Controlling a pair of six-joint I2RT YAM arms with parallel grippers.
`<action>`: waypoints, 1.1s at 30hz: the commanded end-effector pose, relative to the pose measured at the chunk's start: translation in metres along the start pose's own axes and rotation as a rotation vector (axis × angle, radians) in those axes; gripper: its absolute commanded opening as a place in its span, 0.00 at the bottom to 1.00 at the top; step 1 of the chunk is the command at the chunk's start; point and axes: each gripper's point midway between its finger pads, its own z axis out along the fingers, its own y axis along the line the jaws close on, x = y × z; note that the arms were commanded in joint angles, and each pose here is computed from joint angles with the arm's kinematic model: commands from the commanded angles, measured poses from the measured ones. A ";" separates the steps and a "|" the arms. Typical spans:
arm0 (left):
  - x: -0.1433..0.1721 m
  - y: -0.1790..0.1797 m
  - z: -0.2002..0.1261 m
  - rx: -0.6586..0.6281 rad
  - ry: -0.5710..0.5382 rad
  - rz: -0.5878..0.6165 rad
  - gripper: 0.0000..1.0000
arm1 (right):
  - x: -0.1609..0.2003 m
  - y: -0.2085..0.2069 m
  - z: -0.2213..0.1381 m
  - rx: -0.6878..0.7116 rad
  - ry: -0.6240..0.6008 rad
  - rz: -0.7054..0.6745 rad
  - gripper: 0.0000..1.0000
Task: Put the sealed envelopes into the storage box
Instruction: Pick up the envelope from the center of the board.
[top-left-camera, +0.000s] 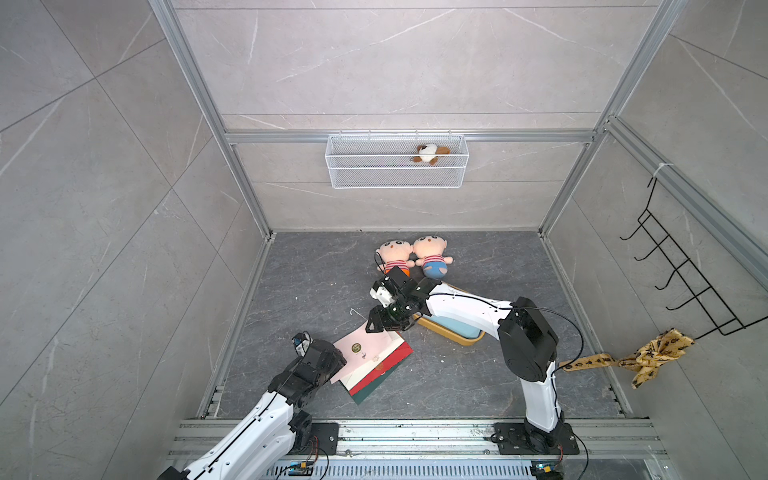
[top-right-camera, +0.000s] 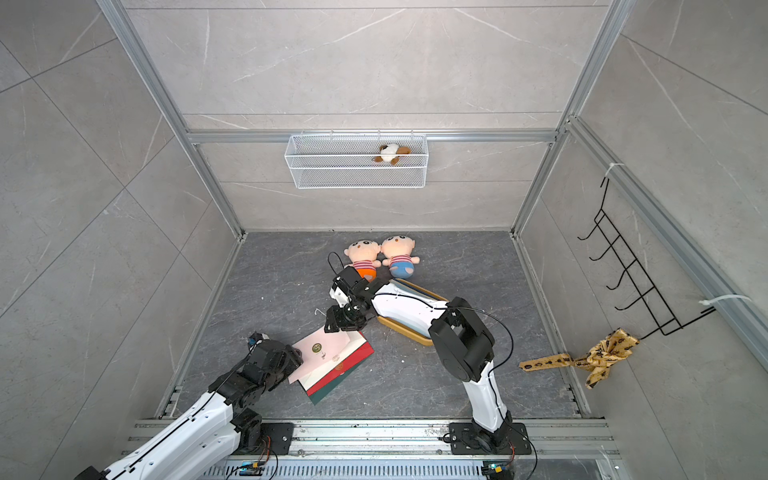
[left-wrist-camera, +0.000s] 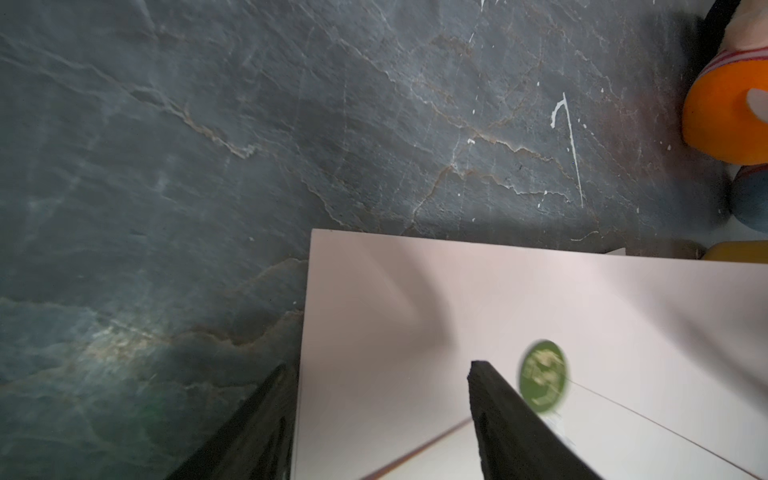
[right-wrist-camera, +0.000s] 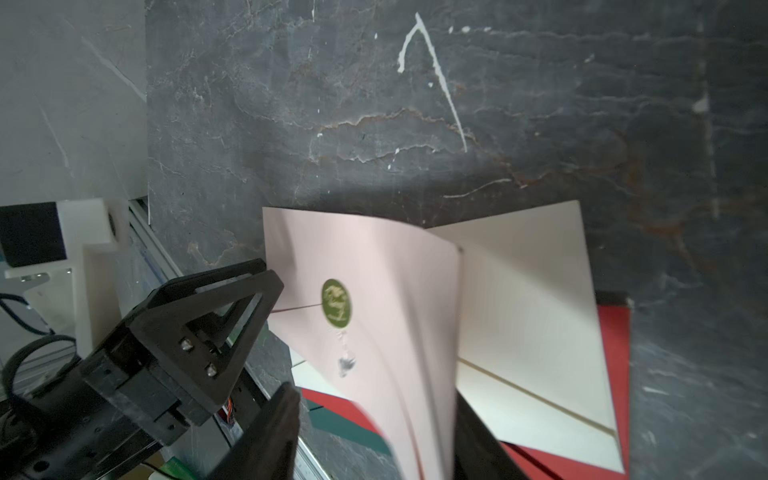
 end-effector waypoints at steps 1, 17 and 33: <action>0.002 0.000 0.000 0.008 0.003 -0.021 0.70 | 0.005 0.003 0.001 -0.032 0.015 0.015 0.51; -0.064 -0.082 -0.072 0.196 -0.171 0.111 0.73 | -0.026 0.031 -0.088 -0.149 -0.140 -0.287 0.01; -0.049 -0.216 -0.149 0.584 -0.027 1.077 0.76 | 0.029 0.073 -0.174 -0.275 -0.150 -0.950 0.00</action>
